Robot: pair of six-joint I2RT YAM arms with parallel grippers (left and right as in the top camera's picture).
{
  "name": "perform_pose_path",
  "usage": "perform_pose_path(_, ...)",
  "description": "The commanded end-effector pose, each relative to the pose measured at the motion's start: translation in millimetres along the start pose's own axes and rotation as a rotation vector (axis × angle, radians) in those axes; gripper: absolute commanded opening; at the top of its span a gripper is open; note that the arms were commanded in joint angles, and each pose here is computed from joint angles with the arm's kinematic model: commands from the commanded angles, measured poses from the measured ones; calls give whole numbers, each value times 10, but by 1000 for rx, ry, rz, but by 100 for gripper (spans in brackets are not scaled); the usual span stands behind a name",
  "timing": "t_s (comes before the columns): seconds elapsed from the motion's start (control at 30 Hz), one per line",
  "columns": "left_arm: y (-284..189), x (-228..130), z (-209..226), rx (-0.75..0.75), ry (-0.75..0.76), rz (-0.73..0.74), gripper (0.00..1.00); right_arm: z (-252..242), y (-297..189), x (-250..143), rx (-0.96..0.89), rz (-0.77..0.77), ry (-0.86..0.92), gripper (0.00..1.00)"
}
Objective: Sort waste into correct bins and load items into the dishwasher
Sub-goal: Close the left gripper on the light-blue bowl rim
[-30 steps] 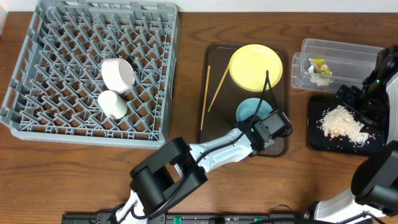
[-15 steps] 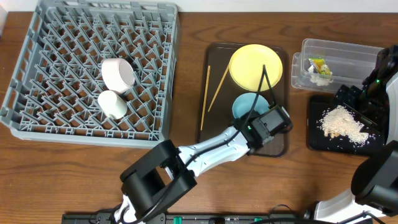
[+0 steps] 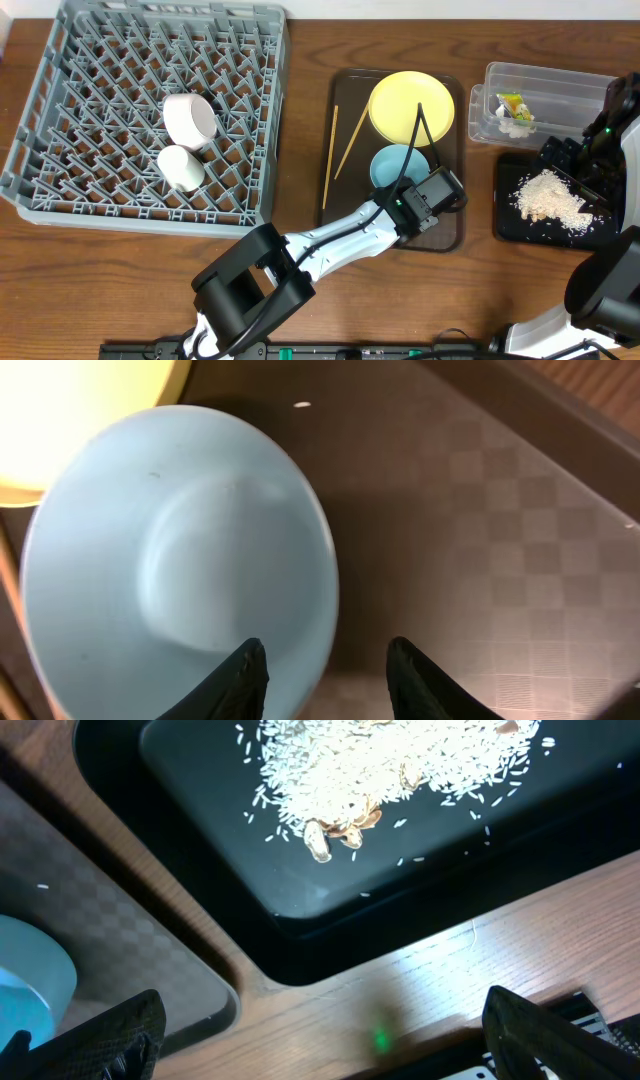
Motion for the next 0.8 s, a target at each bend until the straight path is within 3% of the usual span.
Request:
perform_pose_path(0.0, -42, 39, -18, -23, -3, -9, 43, 4, -71, -18, 8, -22, 14, 99)
perform_pose_path(0.47, 106, -21, 21, -7, -7, 10, 43, 2, -70, -34, 7, -14, 14, 99)
perform_pose_path(0.63, 116, -25, 35, -5, -9, 12, 30, 2, -70, -35, 7, -14, 14, 99)
perform_pose_path(0.77, 137, -30, 91, 2, -20, 17, 28, 2, -70, -37, 6, -13, 14, 99)
Point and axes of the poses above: each gripper's point midway between its finger pads, its own y axis out along the fingers, its own z axis along the line the jaws close on, x = y × z, the point moved 2 cm from there along -y, back along the fingers, and after that the axes turned 10 degrees about -y, right-handed, at the moved point
